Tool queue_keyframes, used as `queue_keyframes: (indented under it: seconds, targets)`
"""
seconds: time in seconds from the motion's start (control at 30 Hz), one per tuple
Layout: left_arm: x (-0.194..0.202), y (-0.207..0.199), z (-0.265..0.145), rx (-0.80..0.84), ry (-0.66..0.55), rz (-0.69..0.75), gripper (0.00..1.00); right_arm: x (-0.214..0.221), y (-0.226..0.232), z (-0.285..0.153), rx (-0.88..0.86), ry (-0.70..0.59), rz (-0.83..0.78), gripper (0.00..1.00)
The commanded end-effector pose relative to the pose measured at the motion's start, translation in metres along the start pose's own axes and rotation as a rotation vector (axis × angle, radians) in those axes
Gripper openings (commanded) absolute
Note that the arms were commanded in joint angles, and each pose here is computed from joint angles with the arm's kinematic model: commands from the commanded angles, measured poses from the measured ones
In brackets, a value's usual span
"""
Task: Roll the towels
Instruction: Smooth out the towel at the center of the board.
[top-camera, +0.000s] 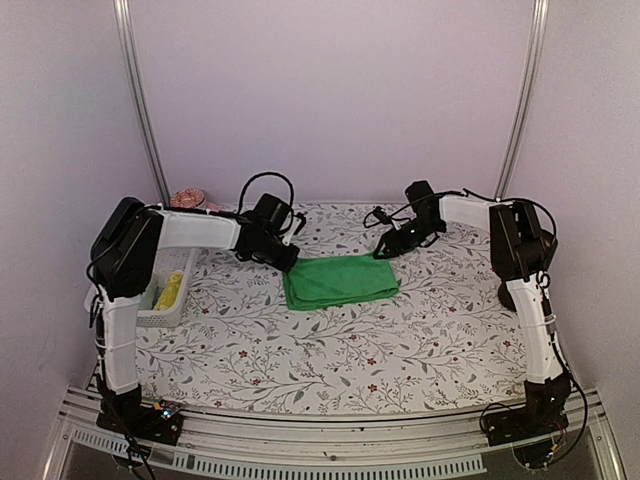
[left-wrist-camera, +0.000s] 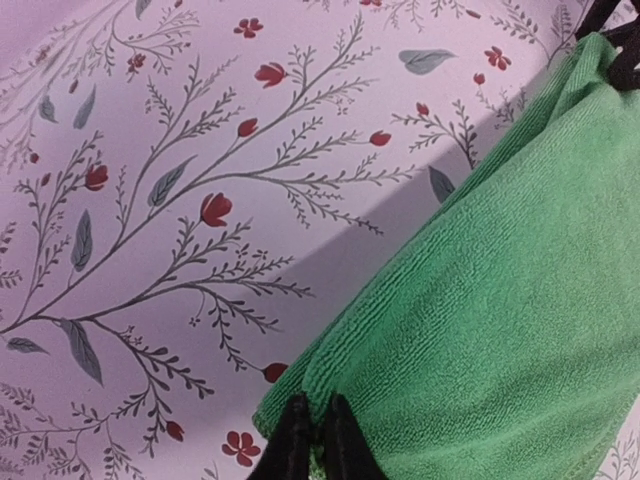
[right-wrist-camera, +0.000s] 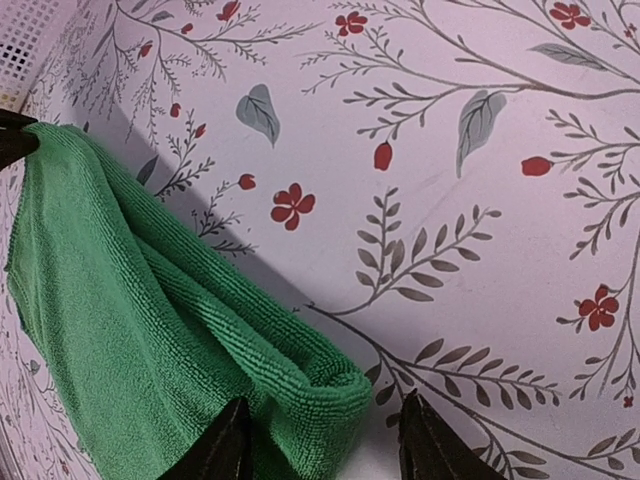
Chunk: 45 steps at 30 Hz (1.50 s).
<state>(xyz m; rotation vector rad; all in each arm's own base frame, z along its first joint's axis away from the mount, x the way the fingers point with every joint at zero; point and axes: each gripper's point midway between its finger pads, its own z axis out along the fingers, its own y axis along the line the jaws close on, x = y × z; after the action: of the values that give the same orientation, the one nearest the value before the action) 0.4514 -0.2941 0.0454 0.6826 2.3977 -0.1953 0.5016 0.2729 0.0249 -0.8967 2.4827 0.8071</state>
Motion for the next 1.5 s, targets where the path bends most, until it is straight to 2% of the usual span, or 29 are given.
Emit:
queue_keyframes:
  seconds: [0.0, 0.1, 0.2, 0.4, 0.5, 0.6, 0.7, 0.83, 1.0, 1.1, 1.3, 1.47]
  targets:
    - [-0.009, 0.014, -0.008, -0.109, 0.022, 0.025, 0.18, -0.005, -0.001, -0.014, 0.067, 0.009, -0.039, 0.54]
    - [0.002, 0.017, -0.002, -0.129, 0.068, 0.030, 0.29, -0.009, 0.001, -0.027, 0.102, 0.001, -0.083, 0.60]
    - [0.001, 0.022, -0.008, -0.156, 0.066, 0.026, 0.55, -0.021, 0.007, -0.054, 0.158, -0.025, -0.143, 0.64]
    - [-0.020, 0.007, -0.041, -0.182, -0.006, 0.067, 0.68, -0.029, 0.033, -0.103, 0.192, -0.069, -0.203, 0.65]
    - [-0.023, -0.020, -0.054, -0.141, -0.041, 0.094, 0.67, -0.021, 0.053, -0.117, 0.145, -0.077, -0.208, 0.61]
    - [-0.012, -0.044, -0.055, -0.089, -0.041, 0.110, 0.57, -0.001, 0.071, -0.115, 0.058, -0.054, -0.191, 0.49]
    - [0.000, -0.064, -0.056, -0.039, -0.033, 0.123, 0.49, 0.018, 0.083, -0.105, -0.022, -0.022, -0.175, 0.46]
    - [0.014, -0.082, -0.064, -0.003, -0.024, 0.136, 0.51, 0.036, 0.088, -0.086, -0.049, 0.020, -0.185, 0.45]
    - [0.034, -0.068, -0.065, -0.070, 0.025, -0.008, 0.55, 0.049, 0.090, -0.064, -0.061, 0.068, -0.189, 0.45]
    - [0.037, -0.067, -0.070, -0.057, -0.010, -0.112, 0.55, 0.054, 0.087, -0.057, -0.057, 0.083, -0.187, 0.45]
    - [0.029, -0.079, -0.079, 0.053, -0.106, -0.269, 0.44, 0.060, 0.081, -0.051, -0.041, 0.097, -0.190, 0.45]
    - [0.024, -0.087, -0.070, 0.118, -0.127, -0.330, 0.38, 0.060, 0.081, -0.051, -0.039, 0.097, -0.195, 0.45]
